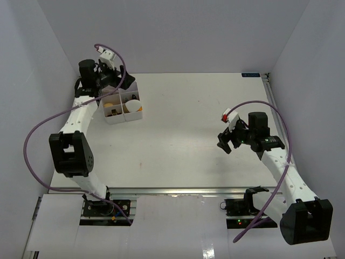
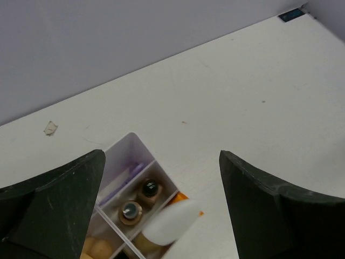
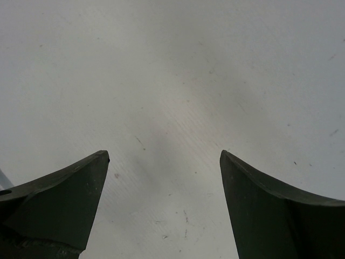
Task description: Organize the makeup
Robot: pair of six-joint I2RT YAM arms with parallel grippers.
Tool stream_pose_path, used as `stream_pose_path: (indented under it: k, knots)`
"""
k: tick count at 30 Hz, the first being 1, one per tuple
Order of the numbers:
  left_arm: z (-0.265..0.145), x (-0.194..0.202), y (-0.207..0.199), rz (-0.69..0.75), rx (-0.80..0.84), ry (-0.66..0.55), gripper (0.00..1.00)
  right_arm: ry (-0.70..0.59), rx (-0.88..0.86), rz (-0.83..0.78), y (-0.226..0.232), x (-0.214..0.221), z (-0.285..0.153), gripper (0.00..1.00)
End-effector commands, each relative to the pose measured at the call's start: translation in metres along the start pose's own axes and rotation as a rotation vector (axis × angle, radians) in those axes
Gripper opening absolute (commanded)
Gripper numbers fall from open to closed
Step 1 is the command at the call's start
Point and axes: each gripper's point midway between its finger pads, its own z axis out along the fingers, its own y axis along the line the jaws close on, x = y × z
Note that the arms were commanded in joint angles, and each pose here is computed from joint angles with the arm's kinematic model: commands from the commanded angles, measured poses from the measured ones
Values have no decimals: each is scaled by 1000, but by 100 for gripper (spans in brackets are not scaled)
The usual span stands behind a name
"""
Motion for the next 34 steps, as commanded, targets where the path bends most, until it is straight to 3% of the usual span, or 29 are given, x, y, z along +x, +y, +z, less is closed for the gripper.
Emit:
stream_pose_path:
  k: [1, 6, 8, 13, 20, 34]
  knots:
    - [-62, -52, -54, -104, 53, -140, 98, -49, 189, 76, -36, -7, -13, 90]
    - [-130, -50, -122, -154, 150, -218, 98, -51, 271, 147, -51, -4, -19, 90]
    - [-148, -22, -144, -182, 185, -199, 98, -45, 293, 173, -55, -4, -20, 90]
    - [-205, -2, -194, -141, 238, -243, 98, -54, 351, 220, -62, -6, -28, 90]
    - [-216, 56, -215, -229, 274, -167, 98, -87, 526, 233, -80, 2, -48, 90]
    - [-212, 69, -207, -226, 225, -155, 98, -132, 618, 254, -89, 8, -67, 90]
